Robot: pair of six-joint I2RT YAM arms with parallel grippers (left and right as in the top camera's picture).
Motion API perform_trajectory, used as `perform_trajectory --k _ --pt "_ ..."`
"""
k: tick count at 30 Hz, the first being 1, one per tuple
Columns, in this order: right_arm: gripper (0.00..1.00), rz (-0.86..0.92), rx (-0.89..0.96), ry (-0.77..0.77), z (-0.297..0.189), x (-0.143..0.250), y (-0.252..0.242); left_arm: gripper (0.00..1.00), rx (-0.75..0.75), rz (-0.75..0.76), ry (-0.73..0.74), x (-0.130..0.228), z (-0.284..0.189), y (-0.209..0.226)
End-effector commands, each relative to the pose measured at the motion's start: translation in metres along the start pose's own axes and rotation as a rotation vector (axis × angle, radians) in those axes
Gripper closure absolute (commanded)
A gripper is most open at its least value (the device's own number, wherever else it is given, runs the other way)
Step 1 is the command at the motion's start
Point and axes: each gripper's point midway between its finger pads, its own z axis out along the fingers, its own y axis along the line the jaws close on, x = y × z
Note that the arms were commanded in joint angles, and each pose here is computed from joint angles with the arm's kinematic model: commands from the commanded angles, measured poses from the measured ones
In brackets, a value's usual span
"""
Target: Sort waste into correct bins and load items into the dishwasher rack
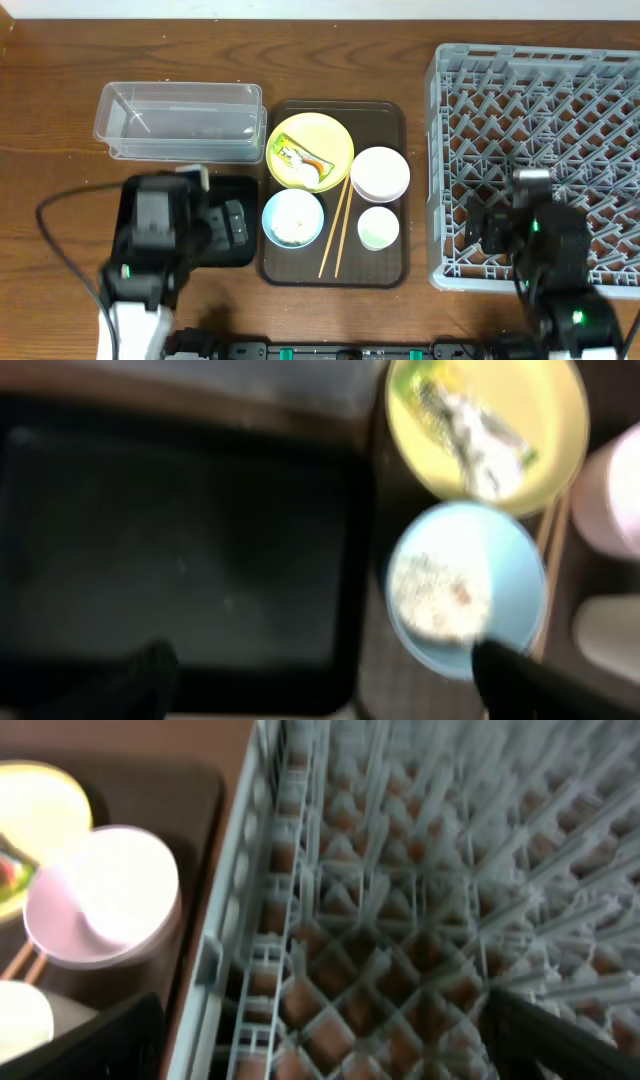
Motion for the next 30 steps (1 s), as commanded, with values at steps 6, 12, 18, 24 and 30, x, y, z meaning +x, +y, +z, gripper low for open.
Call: perform_trajectory --k 6,12,18,24,30 --pt "0.01 0.024 0.014 0.163 0.008 -0.025 0.000 0.04 0.066 -0.062 0.234 0.000 -0.009 -0.021" --pt "0.01 0.025 -0.010 0.174 0.014 -0.026 0.005 0.04 0.114 -0.090 0.214 -0.014 0.005 -0.031" --pt "0.01 0.026 -0.011 0.159 0.015 -0.030 0.005 0.06 0.165 -0.148 0.062 -0.060 0.022 -0.046" --pt "0.01 0.026 -0.011 0.160 0.015 -0.030 0.005 0.06 0.205 -0.112 0.012 -0.083 0.052 -0.070" --pt "0.01 0.026 -0.011 0.160 0.015 -0.030 0.005 0.09 0.229 -0.070 0.070 -0.076 0.097 -0.099"
